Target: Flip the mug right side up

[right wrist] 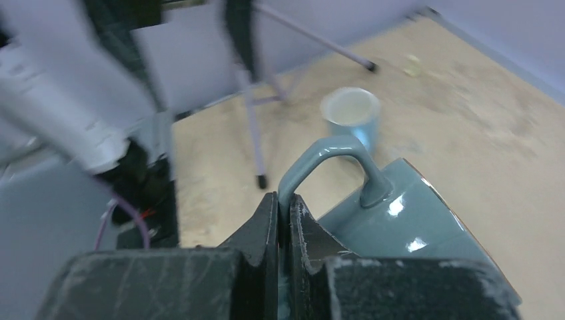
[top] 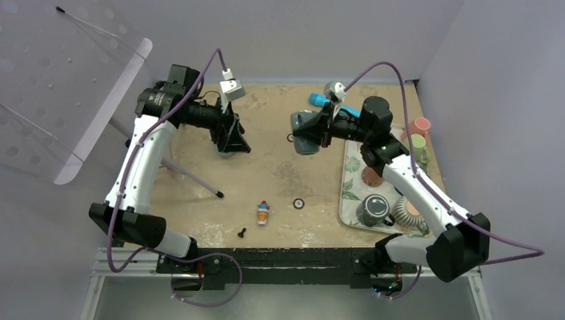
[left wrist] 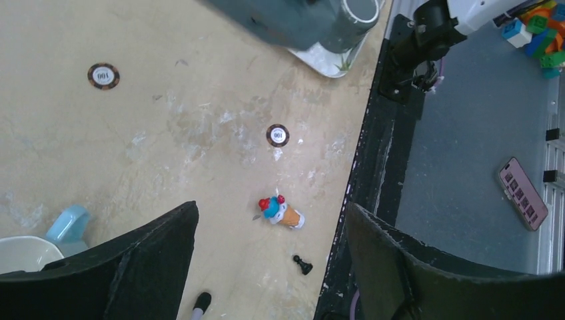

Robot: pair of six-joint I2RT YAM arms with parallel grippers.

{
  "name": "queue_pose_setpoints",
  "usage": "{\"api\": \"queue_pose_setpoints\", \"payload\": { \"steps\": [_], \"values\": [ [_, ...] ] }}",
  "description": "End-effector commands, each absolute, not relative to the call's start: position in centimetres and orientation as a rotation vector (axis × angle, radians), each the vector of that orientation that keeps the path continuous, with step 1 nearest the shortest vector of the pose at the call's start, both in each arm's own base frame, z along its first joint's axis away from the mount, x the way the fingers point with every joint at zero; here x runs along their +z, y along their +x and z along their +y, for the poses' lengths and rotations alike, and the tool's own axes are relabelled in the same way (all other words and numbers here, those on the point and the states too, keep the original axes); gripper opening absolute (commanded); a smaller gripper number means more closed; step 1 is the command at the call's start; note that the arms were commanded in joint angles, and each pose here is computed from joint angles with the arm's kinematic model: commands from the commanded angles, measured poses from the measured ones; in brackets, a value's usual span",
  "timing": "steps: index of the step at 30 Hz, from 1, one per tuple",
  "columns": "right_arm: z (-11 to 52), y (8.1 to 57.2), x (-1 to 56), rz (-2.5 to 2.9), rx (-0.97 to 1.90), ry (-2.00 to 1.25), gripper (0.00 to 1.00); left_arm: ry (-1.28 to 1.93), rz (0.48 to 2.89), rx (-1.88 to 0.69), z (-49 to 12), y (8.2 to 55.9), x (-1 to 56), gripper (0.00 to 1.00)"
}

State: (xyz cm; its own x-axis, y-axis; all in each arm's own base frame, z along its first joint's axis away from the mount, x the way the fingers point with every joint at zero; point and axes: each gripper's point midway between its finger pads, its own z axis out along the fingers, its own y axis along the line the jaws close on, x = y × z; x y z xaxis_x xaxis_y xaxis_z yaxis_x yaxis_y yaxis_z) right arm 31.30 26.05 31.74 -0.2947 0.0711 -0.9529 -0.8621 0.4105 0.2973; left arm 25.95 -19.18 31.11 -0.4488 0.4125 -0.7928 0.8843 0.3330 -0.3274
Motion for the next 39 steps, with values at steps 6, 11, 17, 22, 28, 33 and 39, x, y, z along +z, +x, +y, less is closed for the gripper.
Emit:
{"api": "queue_pose_setpoints", "payload": {
  "steps": [6, 11, 17, 22, 28, 33, 39],
  "values": [
    [30.6, 15.5, 41.5, 0.811, 1.197, -1.356, 0.00, 1.276, 1.624, -1.101, -20.4, 18.7, 38.9, 0.86],
    [31.2, 13.9, 43.7, 0.735, 1.247, -1.345, 0.00, 1.306, 1.475, -1.083, -20.3, 16.0, 40.2, 0.87],
    [32.7, 12.6, 44.1, 0.697, 1.299, -1.391, 0.00, 1.292, 1.413, -1.083, -21.3, 16.0, 41.3, 0.88],
    [33.2, 11.7, 44.8, 0.662, 1.311, -1.398, 0.00, 1.293, 1.404, -1.098, -22.2, 16.6, 41.7, 0.89],
    [33.2, 11.1, 45.2, 0.634, 1.313, -1.401, 0.00, 1.331, 1.462, -1.162, -23.7, 17.0, 39.4, 0.74],
    [33.4, 11.4, 45.1, 0.651, 1.303, -1.390, 0.00, 1.407, 1.426, -1.304, -24.8, 15.0, 38.8, 0.33],
    [33.3, 19.2, 45.3, 1.010, 1.100, -1.043, 0.29, 1.366, 1.531, -1.089, -23.7, 17.1, 36.9, 0.00]
  ]
}}
